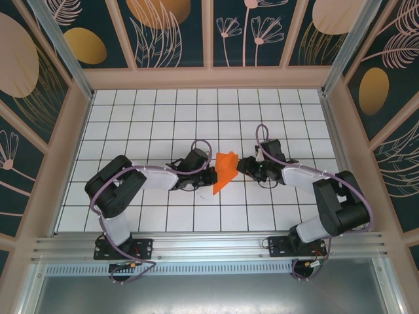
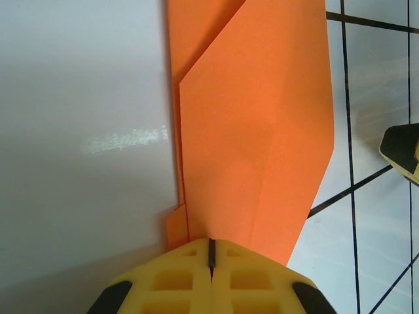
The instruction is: Fold a paper plane with a square sheet of paper (pick it up from the middle)
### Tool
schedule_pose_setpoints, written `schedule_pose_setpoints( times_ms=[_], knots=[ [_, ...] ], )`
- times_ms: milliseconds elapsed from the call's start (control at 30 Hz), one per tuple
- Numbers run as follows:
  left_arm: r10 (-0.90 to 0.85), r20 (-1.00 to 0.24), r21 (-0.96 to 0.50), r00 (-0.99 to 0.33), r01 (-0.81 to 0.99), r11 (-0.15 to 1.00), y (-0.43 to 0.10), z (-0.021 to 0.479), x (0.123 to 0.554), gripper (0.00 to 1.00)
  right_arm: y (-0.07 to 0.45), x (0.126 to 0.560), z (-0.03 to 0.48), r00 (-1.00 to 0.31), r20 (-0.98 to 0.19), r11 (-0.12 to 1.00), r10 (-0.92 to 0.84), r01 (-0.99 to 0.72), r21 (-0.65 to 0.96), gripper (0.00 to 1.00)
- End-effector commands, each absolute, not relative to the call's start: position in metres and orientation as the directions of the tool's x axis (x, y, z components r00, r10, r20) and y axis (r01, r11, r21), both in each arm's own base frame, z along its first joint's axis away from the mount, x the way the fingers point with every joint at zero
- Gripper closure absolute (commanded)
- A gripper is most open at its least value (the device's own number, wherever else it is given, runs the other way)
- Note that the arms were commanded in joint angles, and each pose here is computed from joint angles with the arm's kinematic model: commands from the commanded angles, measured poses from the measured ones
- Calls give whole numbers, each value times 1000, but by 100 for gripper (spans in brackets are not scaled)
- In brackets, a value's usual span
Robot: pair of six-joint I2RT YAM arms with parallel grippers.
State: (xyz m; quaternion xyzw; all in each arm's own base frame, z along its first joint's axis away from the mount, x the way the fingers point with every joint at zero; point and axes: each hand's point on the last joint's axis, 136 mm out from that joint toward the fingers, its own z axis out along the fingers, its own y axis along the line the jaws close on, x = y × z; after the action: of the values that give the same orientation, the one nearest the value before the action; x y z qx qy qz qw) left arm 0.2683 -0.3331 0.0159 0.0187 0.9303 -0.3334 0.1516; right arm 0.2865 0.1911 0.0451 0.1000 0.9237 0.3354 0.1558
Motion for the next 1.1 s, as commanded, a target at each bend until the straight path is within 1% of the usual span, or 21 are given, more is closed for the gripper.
schedule_pose_setpoints(
  times_ms=[0,133,200,300,400,600,1067],
  knots=[
    [-44,-248,-576,-968,111,810,-323,6,256,97,198,292,45,-937,-214,735,275,61,676,52],
    [-47,-296,-578,-954,140,804,-328,25,266,95,202,298,48,-938,-218,730,271,52,681,52],
    [-63,-340,-566,-938,151,810,-328,39,276,91,201,300,49,-936,-226,736,272,51,675,52],
    [-75,-388,-562,-919,171,809,-330,57,288,90,201,301,46,-937,-223,742,270,55,668,52],
    [-76,-410,-560,-909,185,807,-331,64,298,90,205,302,46,-939,-213,727,269,53,685,52],
    [-48,-392,-535,-919,185,824,-330,49,301,89,208,304,42,-944,-200,721,265,56,691,51],
    [3,-292,-523,-956,162,837,-327,2,283,90,216,307,33,-952,-171,716,256,68,695,50]
  ],
)
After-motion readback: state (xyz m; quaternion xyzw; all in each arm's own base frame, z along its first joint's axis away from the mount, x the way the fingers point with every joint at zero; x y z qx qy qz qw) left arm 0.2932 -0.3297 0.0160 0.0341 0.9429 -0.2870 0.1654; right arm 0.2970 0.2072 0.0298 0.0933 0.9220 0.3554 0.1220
